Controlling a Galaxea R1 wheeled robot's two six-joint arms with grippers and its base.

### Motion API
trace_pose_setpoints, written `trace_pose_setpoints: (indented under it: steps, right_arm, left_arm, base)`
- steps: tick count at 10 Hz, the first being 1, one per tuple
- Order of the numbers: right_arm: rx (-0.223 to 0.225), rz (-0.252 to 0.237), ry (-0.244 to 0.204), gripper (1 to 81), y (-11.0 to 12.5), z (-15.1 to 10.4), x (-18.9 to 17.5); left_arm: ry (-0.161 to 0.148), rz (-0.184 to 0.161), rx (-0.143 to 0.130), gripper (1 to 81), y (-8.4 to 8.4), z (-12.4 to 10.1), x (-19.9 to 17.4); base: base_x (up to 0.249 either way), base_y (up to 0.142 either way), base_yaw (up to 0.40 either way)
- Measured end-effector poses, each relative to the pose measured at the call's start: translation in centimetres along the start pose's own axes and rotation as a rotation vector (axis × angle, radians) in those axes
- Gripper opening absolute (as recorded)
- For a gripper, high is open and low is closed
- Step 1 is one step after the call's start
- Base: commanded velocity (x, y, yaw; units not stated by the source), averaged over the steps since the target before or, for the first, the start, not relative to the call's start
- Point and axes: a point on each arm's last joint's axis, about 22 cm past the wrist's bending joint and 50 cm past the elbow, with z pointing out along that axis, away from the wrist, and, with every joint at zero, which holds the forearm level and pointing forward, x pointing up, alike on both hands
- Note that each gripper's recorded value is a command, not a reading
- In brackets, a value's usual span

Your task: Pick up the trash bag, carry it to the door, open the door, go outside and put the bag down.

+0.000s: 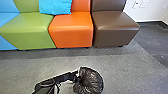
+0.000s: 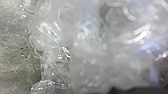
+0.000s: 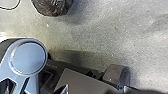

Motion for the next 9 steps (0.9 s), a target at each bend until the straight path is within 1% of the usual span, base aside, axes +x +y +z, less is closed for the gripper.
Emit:
trace_pose_setpoints:
  steps: [3, 7, 8, 9]
  right_arm:
    - [0.0, 0.0, 0.0, 81.1, -0.02, 0.0, 0.01]
    - [0.001, 0.002, -0.002, 81.1, -0.07, -0.05, -0.01]
    - [0.001, 0.006, -0.007, 81.1, -0.37, -0.38, -0.02]
    - [0.002, 0.014, -0.016, 81.1, -0.84, -0.97, -0.08]
  left_arm:
    - [0.006, -0.002, 0.006, 1.0, -0.65, -0.06, -0.03]
    - [0.006, -0.003, 0.006, 1.0, -0.67, -0.05, -0.04]
    - [0.003, -0.007, 0.008, 1.0, -0.63, -0.19, -0.2]
    - [-0.012, -0.014, 0.012, 1.0, -0.69, -0.37, -0.72]
  base:
    - [0.0, 0.0, 0.0]
    - [0.0, 0.0, 0.0]
    - [0.0, 0.0, 0.0]
    - [0.0, 0.0, 0.0]
